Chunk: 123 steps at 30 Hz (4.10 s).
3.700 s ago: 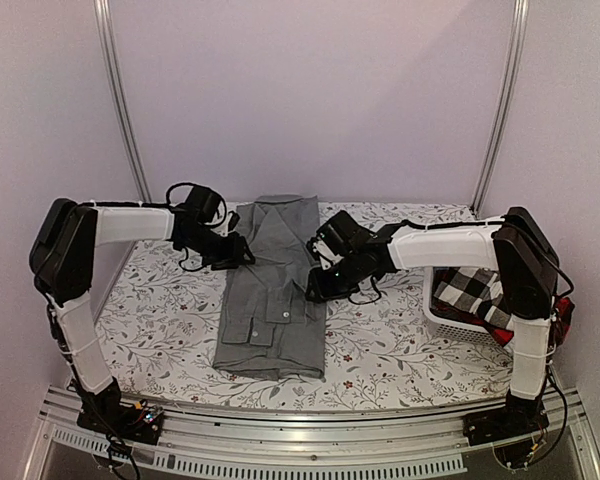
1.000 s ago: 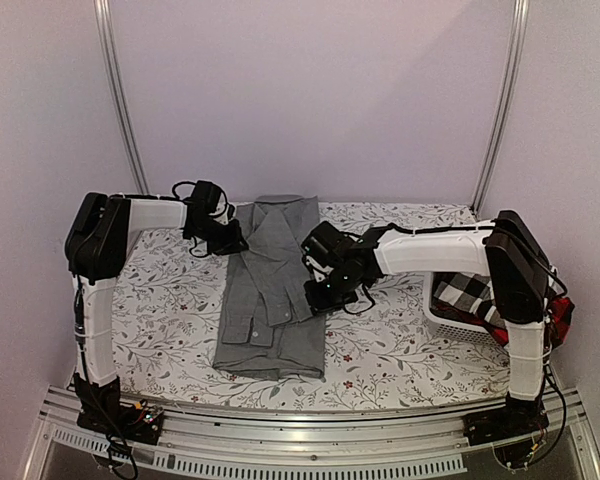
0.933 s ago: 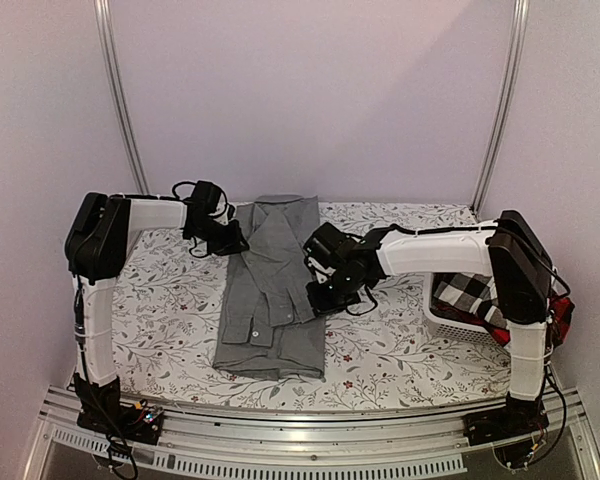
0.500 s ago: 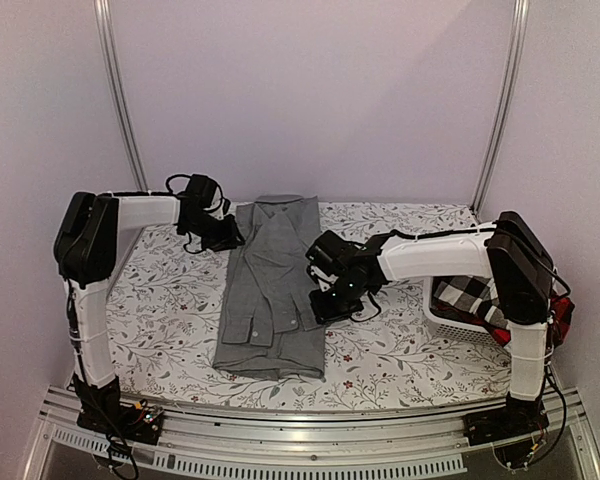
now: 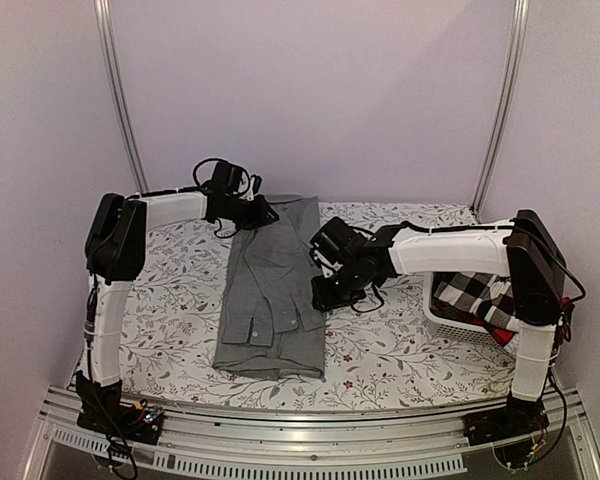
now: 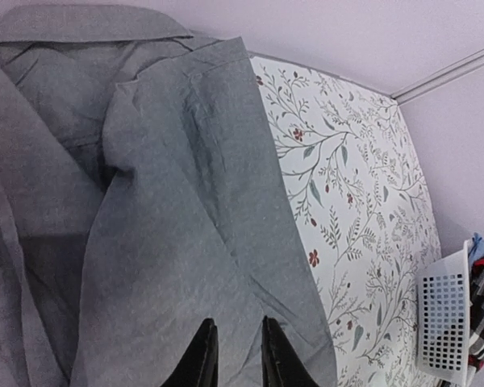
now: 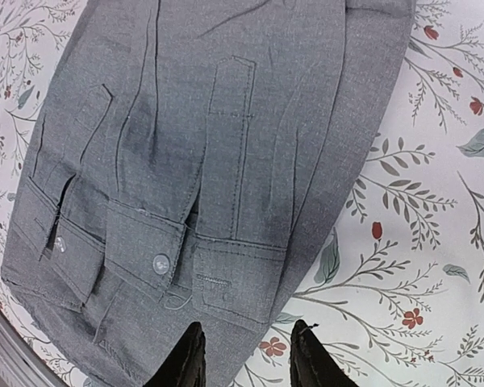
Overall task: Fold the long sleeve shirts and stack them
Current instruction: Adjust the sleeve at the center of the board, then smooth out the sleeve at the center of the board, then move the rectangle-folded shirt to the center of the board, then pick up the rectangle-folded shirt from the center of the board.
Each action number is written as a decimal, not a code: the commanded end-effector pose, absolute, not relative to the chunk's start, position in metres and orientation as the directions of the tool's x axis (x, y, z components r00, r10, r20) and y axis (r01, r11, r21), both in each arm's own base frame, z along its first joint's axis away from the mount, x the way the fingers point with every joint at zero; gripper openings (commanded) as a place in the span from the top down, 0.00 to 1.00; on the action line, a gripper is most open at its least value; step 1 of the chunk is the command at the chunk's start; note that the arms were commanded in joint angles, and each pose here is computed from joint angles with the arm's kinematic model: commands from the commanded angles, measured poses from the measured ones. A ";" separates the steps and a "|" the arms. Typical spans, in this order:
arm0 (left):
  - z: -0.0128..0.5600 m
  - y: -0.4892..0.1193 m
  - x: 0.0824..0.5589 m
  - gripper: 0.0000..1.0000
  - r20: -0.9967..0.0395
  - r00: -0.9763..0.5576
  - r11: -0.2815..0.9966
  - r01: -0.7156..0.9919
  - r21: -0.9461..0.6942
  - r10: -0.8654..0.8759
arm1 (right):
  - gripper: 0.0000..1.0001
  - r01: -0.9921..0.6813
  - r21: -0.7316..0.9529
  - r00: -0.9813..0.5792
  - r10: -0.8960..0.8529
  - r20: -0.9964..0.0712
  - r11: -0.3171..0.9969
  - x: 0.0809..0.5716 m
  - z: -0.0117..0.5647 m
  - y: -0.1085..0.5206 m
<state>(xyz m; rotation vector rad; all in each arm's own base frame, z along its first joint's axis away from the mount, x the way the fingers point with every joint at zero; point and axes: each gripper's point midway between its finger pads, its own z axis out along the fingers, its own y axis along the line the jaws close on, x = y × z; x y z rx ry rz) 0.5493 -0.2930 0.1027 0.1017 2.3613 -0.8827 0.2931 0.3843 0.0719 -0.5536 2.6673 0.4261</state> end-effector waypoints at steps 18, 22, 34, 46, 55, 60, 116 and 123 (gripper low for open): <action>0.071 -0.297 0.615 0.74 -0.521 -0.832 0.698 0.257 -0.669 -0.193 | 0.62 -0.412 0.303 -0.866 -0.266 -0.422 0.860 0.288 0.074 0.370; 0.126 -0.296 0.594 0.70 -0.571 -0.800 0.685 0.311 -0.658 -0.185 | 0.60 -0.417 0.336 -0.872 -0.267 -0.410 0.845 0.282 0.071 0.369; 0.153 -0.239 0.446 0.64 -0.438 -0.861 0.672 0.167 -0.721 -0.257 | 0.56 -0.431 0.398 -0.886 -0.296 -0.357 0.810 0.255 0.055 0.368; 0.105 -0.179 0.324 0.64 -0.357 -0.898 0.790 0.017 -0.613 -0.257 | 0.63 -0.411 0.429 -0.907 -0.314 -0.280 0.805 0.228 0.041 0.383; 0.066 -0.169 0.252 0.64 -0.246 -0.941 0.820 -0.054 -0.570 -0.233 | 0.75 -0.398 0.430 -0.917 -0.339 -0.210 0.811 0.213 0.020 0.390; 0.050 -0.177 0.221 0.64 -0.191 -0.960 0.822 -0.064 -0.566 -0.206 | 0.84 -0.380 0.409 -0.925 -0.332 -0.185 0.830 0.211 0.012 0.384; 0.012 -0.223 0.209 0.71 -0.080 -0.992 0.734 -0.017 -0.678 -0.097 | 0.67 -0.201 0.612 -0.978 -0.116 -0.176 0.765 0.263 0.013 0.361; 0.013 -0.230 0.210 0.77 -0.088 -0.992 0.720 -0.002 -0.694 -0.089 | 0.71 -0.190 0.608 -0.979 -0.102 -0.177 0.771 0.265 0.012 0.361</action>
